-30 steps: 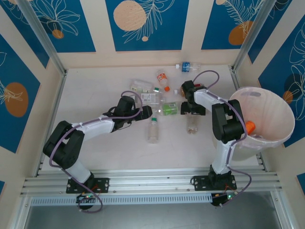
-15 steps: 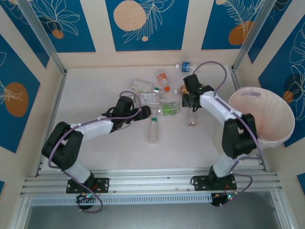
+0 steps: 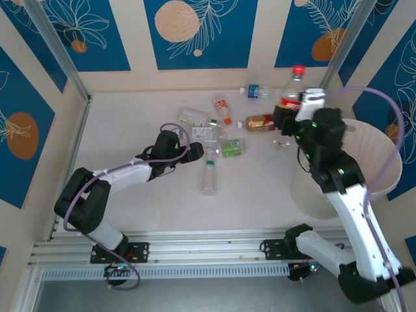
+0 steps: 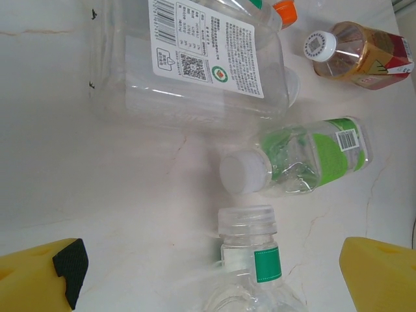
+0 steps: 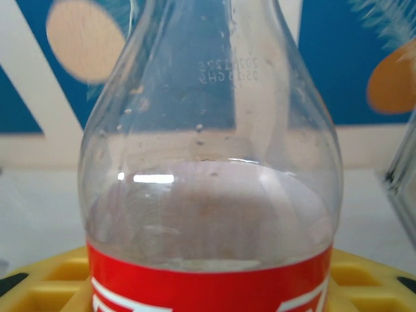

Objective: Put the plastic bottles in the bin

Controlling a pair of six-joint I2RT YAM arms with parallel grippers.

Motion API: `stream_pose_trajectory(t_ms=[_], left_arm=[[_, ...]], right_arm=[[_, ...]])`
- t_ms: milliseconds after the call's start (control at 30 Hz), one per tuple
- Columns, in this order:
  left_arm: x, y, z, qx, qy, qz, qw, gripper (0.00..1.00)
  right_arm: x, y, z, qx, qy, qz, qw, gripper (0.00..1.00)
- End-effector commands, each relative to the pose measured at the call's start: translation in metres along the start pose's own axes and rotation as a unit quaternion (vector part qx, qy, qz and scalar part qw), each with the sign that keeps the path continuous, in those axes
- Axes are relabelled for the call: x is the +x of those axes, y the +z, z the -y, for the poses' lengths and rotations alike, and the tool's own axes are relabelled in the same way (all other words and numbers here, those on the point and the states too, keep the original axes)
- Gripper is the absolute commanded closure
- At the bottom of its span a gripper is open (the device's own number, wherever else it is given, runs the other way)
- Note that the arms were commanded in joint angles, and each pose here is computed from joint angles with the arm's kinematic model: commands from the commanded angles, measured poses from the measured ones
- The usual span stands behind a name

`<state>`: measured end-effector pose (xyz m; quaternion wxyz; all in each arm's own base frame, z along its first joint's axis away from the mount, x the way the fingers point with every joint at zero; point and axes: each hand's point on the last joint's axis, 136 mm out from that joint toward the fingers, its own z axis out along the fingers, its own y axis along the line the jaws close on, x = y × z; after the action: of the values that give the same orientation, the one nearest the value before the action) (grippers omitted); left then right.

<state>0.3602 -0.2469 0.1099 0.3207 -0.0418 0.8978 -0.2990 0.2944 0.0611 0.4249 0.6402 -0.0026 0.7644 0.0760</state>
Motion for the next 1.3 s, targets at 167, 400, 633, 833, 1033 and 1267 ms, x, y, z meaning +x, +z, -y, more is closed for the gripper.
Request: stream_pose_trajectory(t_ms=[167,400,633,833,1033,1267], left_arm=[[-0.028,-0.028,-0.026,-0.04,-0.069,0.049,0.996,0.0],[-0.033,-0.044,-0.048,-0.051,-0.101,0.078,0.991,0.0],[-0.035,-0.043,-0.048,-0.052,-0.101,0.074,0.991,0.0],[-0.035,-0.037,-0.045,-0.048,-0.102,0.062,0.992,0.0],[-0.034,-0.033,-0.044,-0.043,-0.107,0.056,0.992,0.0],[-0.029,-0.023,-0.044,-0.038,-0.113,0.043,0.992,0.0]], right_arm=[[-0.042,-0.046,0.056,0.097,0.016,0.095,0.991,0.54],[-0.05,-0.074,0.123,0.257,0.005,0.104,0.961,0.54],[0.004,-0.054,0.16,0.286,0.047,0.03,0.957,0.52],[0.056,-0.036,0.156,0.227,0.118,-0.046,0.966,0.34],[0.062,-0.045,0.155,0.239,0.133,-0.075,0.959,0.05],[0.04,-0.048,0.133,0.188,0.151,-0.05,0.969,0.0]])
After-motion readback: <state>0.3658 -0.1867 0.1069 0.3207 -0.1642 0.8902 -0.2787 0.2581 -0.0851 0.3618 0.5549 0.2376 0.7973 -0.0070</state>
